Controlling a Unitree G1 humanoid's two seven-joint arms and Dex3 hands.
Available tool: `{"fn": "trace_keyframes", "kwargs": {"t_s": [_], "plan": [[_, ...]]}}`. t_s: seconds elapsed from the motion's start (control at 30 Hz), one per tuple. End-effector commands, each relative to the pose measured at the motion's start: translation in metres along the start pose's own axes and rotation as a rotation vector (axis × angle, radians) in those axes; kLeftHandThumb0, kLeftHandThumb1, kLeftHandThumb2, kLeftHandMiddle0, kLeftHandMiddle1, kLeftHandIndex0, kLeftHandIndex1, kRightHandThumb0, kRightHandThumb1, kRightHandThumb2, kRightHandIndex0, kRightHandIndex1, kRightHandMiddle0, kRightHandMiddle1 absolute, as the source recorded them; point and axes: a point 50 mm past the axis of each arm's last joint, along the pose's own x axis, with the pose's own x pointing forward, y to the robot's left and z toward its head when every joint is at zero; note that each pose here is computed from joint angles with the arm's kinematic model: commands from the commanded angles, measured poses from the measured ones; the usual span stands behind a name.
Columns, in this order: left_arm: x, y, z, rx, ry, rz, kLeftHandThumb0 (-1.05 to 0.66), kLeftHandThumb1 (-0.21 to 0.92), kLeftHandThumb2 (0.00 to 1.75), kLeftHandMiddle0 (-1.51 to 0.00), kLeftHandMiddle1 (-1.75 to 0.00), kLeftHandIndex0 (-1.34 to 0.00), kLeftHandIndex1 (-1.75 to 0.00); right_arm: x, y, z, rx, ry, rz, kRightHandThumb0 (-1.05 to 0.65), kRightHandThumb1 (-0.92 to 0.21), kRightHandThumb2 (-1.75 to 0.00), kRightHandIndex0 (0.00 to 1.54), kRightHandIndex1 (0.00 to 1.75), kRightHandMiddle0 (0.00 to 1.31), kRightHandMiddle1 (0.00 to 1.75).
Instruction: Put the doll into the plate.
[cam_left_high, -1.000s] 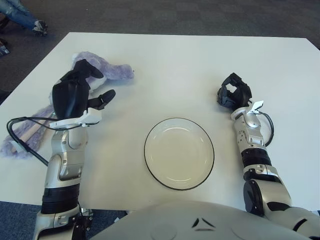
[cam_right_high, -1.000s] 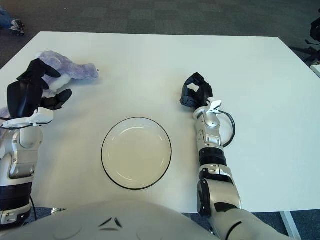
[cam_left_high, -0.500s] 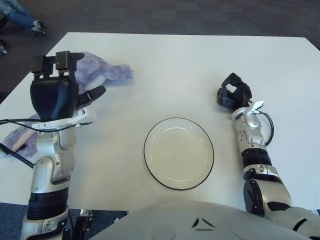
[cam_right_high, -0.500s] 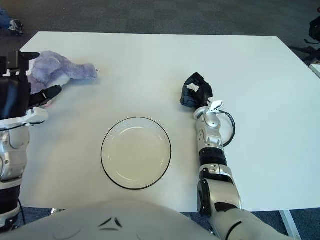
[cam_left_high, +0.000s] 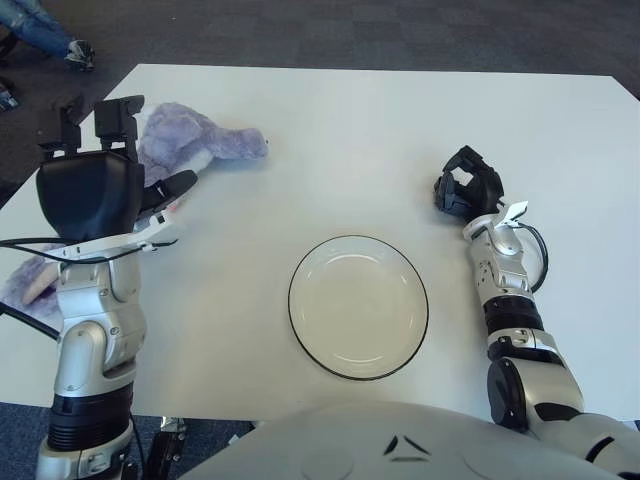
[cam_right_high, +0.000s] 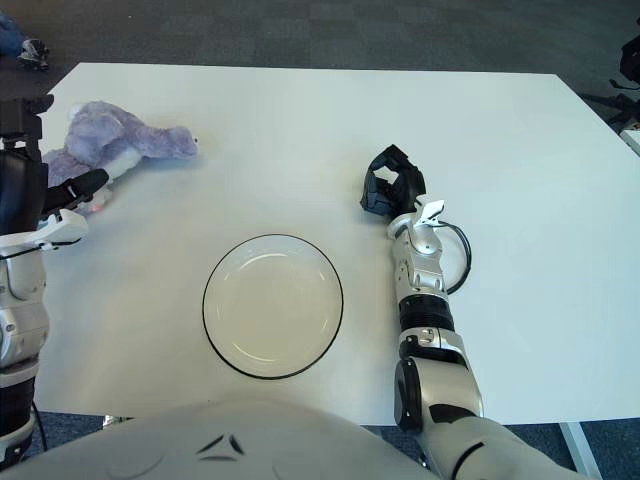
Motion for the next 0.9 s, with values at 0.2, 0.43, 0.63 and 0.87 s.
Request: {"fn": "trace_keyframes", "kwargs": {"t_s": [0.2, 0.43, 0.63, 0.87], "plan": [[0.009, -0.014, -0.003, 0.074, 0.078, -0.058, -1.05, 0.92, 0.49, 0.0, -0.16, 0.0, -0.62, 0.003, -0.006, 0.002, 0.017, 0.0, -0.005, -0.49, -0.3, -1.33, 1.24, 1.75, 0.62, 1.75], [0.01, -0.017, -0.008, 0.082, 0.114, -0.129, -1.04, 0.92, 0.49, 0.0, -0.08, 0.0, -0.52, 0.003, -0.007, 0.001, 0.017, 0.004, -0.008, -0.49, -0.31, -1.33, 1.23, 1.75, 0.62, 1.75], [0.012, -0.02, -0.011, 0.098, 0.146, -0.194, -1.04, 0.92, 0.52, 0.0, -0.05, 0.0, -0.42, 0.003, -0.007, 0.001, 0.013, 0.007, -0.006, -0.48, -0.31, -1.32, 1.23, 1.75, 0.62, 1.75], [0.014, -0.025, -0.011, 0.104, 0.155, -0.276, -1.04, 0.92, 0.57, 0.0, -0.02, 0.0, -0.28, 0.003, -0.008, 0.002, 0.012, 0.008, -0.005, -0.48, -0.31, -1.32, 1.23, 1.75, 0.61, 1.75]]}}
